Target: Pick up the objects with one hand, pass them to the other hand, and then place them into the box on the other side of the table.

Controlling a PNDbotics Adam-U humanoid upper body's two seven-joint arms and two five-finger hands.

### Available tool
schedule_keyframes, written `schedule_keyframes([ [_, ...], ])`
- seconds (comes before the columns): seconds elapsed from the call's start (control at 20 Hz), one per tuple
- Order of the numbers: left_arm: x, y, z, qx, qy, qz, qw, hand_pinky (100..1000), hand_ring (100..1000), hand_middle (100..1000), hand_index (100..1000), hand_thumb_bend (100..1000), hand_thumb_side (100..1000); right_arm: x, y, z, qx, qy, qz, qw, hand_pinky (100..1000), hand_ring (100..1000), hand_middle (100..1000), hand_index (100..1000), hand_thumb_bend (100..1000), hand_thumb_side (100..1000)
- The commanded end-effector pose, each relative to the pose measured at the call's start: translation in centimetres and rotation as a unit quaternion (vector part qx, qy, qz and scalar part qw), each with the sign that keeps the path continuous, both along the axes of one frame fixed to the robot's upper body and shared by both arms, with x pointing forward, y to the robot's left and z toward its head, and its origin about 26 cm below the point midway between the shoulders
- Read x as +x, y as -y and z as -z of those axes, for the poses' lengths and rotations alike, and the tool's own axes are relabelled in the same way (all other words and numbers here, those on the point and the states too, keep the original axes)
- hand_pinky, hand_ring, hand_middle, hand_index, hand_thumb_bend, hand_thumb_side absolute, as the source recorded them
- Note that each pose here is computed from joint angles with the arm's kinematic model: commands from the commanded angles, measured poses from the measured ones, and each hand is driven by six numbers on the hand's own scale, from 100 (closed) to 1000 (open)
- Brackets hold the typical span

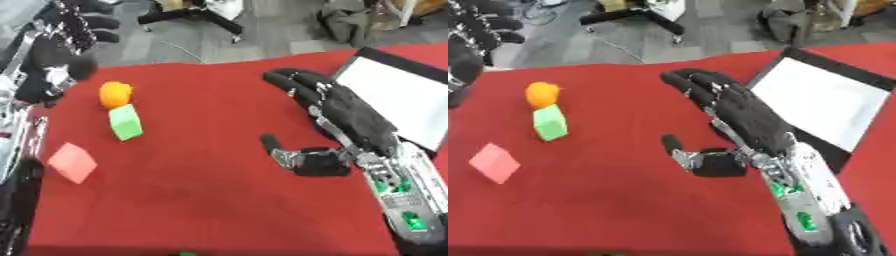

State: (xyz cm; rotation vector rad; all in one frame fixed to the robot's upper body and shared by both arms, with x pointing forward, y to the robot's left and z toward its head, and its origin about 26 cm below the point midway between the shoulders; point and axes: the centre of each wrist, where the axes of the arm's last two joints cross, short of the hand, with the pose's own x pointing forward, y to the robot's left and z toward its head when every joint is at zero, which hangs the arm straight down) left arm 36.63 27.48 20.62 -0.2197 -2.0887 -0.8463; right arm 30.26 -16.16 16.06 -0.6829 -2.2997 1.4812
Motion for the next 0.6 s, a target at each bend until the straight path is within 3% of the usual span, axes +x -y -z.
schedule_keyframes([
  [0.05,1.2,-1.1,-0.6,0.116,-0.036,-0.008,0.993,729,784,769,890,808,222,0.1,0.3,-0.5,-0.003,0.012,0.005,1.0,871,910,873,1000,171,489],
  [0.35,2.4,-5.4,2.2,0.292,-0.175,-0.059,0.938,722,772,754,871,790,156,0.1,-0.2,-0.7,0.001,0.013,-0.006,1.0,871,910,873,1000,169,493],
  [0.6,1.9,-11.7,3.3,0.372,-0.219,-0.134,0.892,721,760,738,856,779,140,0.0,-0.7,-1.1,0.003,0.015,-0.017,1.0,872,910,873,1000,169,494],
])
